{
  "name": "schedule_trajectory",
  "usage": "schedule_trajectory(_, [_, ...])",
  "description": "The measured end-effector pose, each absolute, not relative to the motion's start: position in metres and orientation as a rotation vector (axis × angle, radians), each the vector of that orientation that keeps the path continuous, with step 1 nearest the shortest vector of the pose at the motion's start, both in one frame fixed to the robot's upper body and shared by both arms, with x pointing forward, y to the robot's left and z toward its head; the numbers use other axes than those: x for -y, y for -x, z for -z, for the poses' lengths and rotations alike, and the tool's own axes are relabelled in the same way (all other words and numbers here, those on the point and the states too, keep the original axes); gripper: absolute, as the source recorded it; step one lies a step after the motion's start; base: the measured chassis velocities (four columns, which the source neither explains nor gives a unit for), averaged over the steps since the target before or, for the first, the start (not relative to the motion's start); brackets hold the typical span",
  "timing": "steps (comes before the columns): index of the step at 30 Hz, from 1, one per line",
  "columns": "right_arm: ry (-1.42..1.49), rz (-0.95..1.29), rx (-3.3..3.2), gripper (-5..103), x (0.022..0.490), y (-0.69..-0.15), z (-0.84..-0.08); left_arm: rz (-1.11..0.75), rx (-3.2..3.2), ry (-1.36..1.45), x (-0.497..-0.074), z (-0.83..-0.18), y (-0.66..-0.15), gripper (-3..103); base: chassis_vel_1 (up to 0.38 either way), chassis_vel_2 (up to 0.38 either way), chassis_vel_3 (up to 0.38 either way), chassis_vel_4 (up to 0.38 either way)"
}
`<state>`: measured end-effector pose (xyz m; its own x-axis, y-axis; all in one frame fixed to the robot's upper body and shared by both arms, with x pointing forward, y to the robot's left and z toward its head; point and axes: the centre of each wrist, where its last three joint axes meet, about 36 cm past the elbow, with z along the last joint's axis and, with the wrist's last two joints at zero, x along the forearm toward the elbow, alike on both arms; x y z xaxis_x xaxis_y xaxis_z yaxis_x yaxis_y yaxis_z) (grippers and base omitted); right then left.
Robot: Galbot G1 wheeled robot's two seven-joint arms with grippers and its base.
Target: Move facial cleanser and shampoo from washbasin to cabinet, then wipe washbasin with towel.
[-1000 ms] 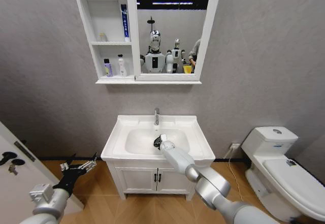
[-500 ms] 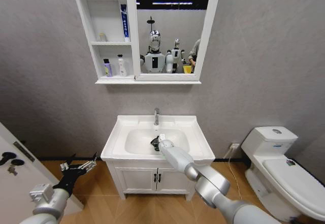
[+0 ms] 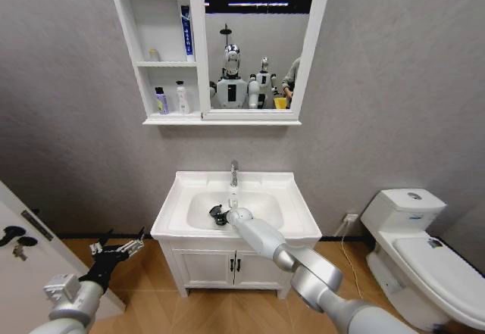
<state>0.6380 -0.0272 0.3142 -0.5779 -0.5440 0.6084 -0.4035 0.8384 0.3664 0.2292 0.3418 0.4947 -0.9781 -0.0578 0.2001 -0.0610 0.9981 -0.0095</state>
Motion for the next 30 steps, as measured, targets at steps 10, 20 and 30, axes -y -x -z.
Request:
schedule_trajectory(10, [-0.704, 0.214, 2.280, 5, 0.032, -0.638, -0.308, -0.023, 2.939, -0.088, -0.342, -0.495, -0.229, 100, 0.000, 0.000, 0.000, 0.000])
schedule_trajectory(20, [-0.517, -0.075, 2.280, 5, 0.040, -0.627, -0.286, -0.023, 2.939, -0.088, -0.342, -0.495, -0.229, 100, 0.000, 0.000, 0.000, 0.000])
schedule_trajectory(30, [-0.413, -0.172, 2.293, 5, 0.043, -0.636, -0.304, -0.023, 2.939, -0.088, -0.342, -0.495, -0.229, 100, 0.000, 0.000, 0.000, 0.000])
